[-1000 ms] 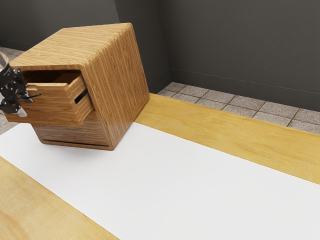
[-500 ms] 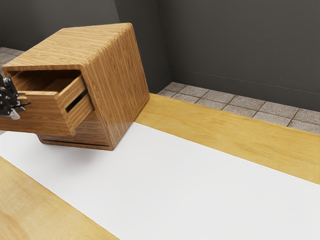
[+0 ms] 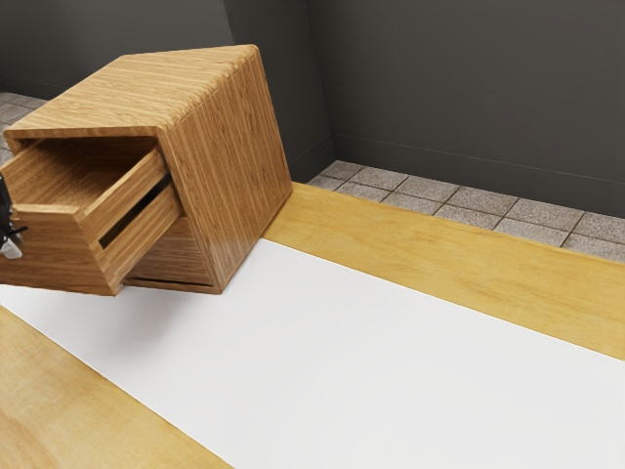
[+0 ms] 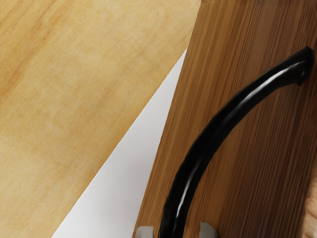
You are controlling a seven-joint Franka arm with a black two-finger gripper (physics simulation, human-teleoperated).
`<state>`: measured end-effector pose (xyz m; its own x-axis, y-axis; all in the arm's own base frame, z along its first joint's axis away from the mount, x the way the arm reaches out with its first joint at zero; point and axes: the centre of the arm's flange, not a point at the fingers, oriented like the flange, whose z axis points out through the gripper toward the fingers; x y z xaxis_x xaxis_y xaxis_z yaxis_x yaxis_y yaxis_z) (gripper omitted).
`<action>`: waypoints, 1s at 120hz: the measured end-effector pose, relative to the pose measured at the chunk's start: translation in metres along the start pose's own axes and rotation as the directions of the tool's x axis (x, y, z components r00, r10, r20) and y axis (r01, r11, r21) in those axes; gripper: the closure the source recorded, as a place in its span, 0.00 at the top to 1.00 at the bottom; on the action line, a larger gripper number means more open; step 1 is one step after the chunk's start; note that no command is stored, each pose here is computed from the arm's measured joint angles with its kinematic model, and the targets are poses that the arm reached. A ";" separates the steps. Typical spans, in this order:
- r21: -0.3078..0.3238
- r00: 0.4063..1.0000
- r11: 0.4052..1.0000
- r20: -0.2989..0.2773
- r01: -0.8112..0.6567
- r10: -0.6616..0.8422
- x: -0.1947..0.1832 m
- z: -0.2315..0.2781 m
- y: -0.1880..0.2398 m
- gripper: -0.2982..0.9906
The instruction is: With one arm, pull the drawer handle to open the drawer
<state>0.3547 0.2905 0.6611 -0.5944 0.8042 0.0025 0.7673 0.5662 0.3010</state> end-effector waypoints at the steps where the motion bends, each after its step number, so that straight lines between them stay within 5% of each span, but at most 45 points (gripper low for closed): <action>1: -0.002 1.000 1.000 0.000 0.002 -0.002 0.001 0.000 0.000 0.16; 120: -0.135 0.998 0.989 -0.010 -0.065 0.064 0.016 -0.020 -0.064 0.18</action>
<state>0.2915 0.2634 0.6611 -0.5465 0.8369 0.0315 0.7645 0.4832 0.4266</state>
